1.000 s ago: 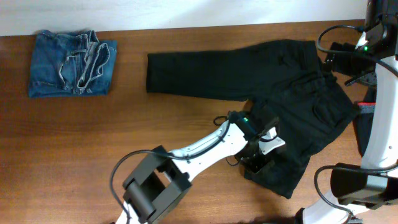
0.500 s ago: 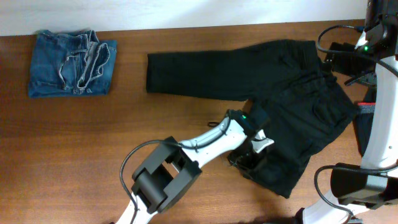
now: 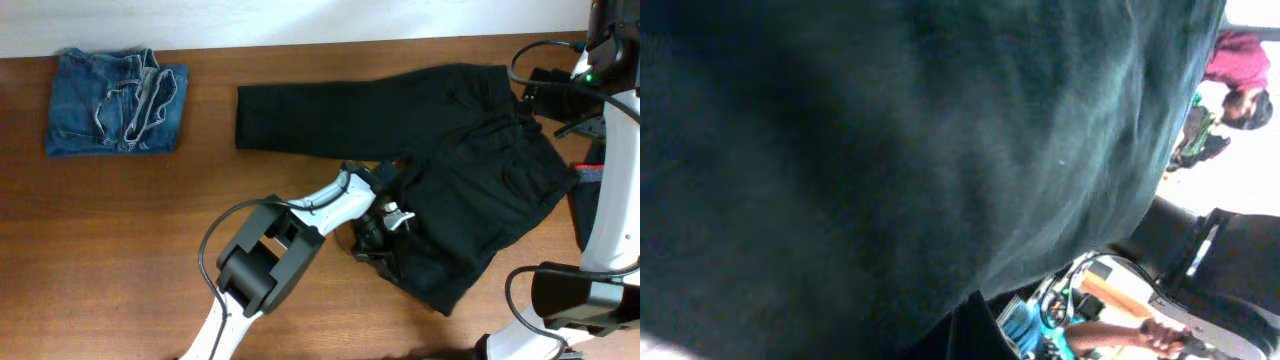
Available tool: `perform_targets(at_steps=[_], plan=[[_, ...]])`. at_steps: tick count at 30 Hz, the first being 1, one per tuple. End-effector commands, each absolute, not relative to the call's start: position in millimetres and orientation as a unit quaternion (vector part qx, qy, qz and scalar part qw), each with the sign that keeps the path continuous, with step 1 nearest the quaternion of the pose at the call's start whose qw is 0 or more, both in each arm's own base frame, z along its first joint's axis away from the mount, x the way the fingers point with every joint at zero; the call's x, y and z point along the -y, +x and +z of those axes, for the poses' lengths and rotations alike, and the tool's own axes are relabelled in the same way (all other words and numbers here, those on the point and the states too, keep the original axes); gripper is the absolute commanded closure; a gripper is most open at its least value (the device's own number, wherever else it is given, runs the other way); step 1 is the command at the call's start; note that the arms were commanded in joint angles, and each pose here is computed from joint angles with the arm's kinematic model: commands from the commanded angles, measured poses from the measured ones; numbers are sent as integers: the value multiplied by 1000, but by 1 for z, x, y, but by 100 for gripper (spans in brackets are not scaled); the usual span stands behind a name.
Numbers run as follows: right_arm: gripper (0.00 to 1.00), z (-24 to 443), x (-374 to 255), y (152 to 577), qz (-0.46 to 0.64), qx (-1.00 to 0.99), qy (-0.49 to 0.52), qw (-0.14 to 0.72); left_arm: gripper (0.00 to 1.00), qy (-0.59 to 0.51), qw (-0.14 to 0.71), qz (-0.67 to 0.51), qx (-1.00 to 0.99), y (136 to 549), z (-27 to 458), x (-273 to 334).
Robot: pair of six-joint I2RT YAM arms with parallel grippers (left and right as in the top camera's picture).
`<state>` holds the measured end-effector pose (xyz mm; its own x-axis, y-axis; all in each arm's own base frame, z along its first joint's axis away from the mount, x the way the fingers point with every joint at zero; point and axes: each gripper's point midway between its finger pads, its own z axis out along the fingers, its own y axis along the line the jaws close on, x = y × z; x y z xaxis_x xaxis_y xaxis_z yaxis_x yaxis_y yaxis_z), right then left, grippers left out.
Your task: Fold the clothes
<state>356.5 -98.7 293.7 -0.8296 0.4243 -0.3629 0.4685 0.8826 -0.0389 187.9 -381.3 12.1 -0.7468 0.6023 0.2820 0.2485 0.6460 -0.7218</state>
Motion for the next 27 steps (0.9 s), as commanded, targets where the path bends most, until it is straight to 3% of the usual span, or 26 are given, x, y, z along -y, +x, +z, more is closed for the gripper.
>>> perform_targets(at_steps=[1,18,27], plan=[[1,299,96,354,-61,-954,229,181,99,-204,240,237,919,223,-28,332],[1,298,96,353,-61,-955,229,179,99,-33,230,114,966,306,-40,169],[1,298,96,353,-61,-955,229,180,99,67,251,91,961,317,-36,85]])
